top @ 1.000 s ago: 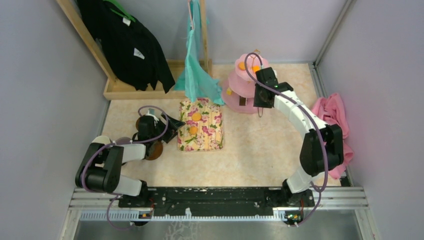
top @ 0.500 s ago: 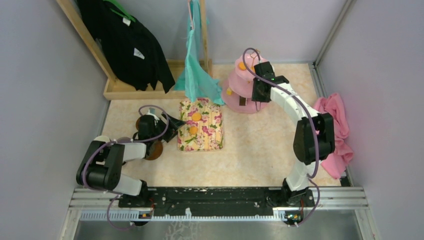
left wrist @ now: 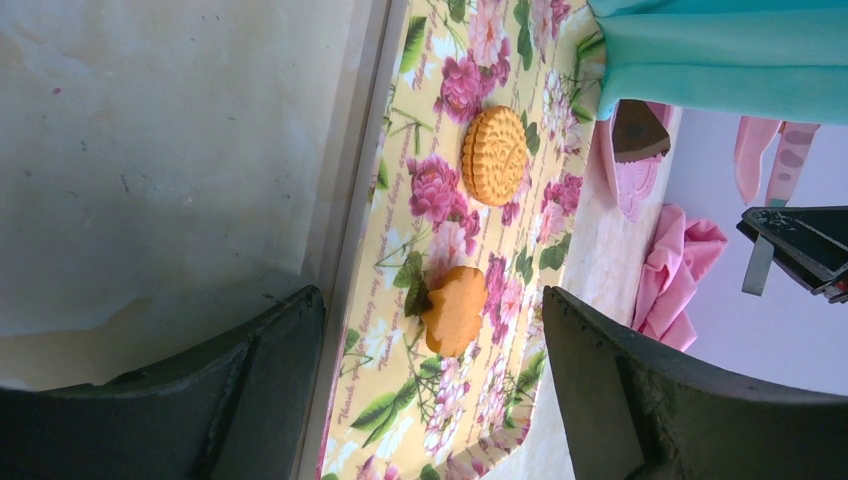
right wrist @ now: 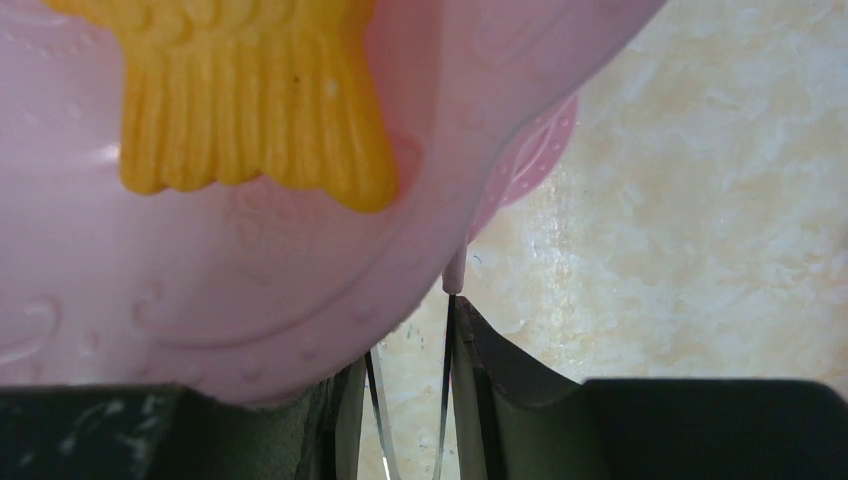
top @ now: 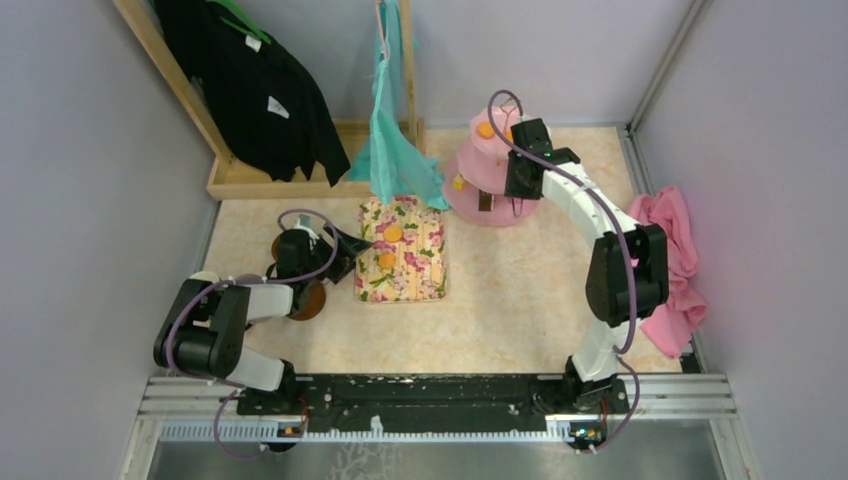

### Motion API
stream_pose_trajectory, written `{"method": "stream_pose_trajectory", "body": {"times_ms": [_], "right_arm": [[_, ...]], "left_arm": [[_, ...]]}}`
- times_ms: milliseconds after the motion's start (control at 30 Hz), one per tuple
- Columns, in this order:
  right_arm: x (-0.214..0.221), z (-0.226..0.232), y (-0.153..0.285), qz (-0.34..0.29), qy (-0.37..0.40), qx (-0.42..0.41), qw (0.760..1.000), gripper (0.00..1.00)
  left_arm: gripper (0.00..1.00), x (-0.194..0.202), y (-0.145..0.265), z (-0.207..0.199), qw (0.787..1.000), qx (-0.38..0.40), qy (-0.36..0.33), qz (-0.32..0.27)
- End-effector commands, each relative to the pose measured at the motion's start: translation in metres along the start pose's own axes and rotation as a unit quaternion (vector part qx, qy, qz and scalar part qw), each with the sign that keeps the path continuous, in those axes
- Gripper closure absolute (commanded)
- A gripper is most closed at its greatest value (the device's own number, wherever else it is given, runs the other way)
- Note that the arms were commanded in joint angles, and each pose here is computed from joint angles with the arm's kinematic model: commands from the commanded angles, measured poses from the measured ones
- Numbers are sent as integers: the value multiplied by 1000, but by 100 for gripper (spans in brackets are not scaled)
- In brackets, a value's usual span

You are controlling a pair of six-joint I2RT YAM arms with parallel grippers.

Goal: Serve the afternoon tea
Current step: Place the desert on the desert table.

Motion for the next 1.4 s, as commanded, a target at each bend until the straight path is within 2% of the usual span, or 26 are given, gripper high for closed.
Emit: {"method": "stream_pose_trajectory", "body": {"times_ms": [0,500,633,867,1000,1367], "right_arm": [[-33,0,7,-55,-13,-6,998,88],[-44,-3,-1,-64,-25,-5,998,84],[-47,-2,-3,-66,-31,-6,997,79],[-43,-1,-8,-55,-29,-8,998,60],[-41,-2,-9,-53,-30,-7,998,57],[-40,-4,0,-67,-37,-7,997,59]], "left_arm": [[14,-2,-3,-1,1000,-1,-2,0],[14,-2,-2,1,1000,-3,-3,1],[14,-1,-1,0,1000,-2,-3,1],[14,-1,2,1,1000,-3,-5,-2],[14,-1,2,1,1000,-4,-4,0],[14,-1,2,0,1000,-3,-3,-1]]}}
Point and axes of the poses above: each gripper's point midway between its finger pads, its own y axis back along the fingers, its own z axis along the line the jaws close on, x = y × z, the point moved 5 cm from there along y, back along the fingers, and after that the axes turned 7 degrees about y, right-handed, at the moved point
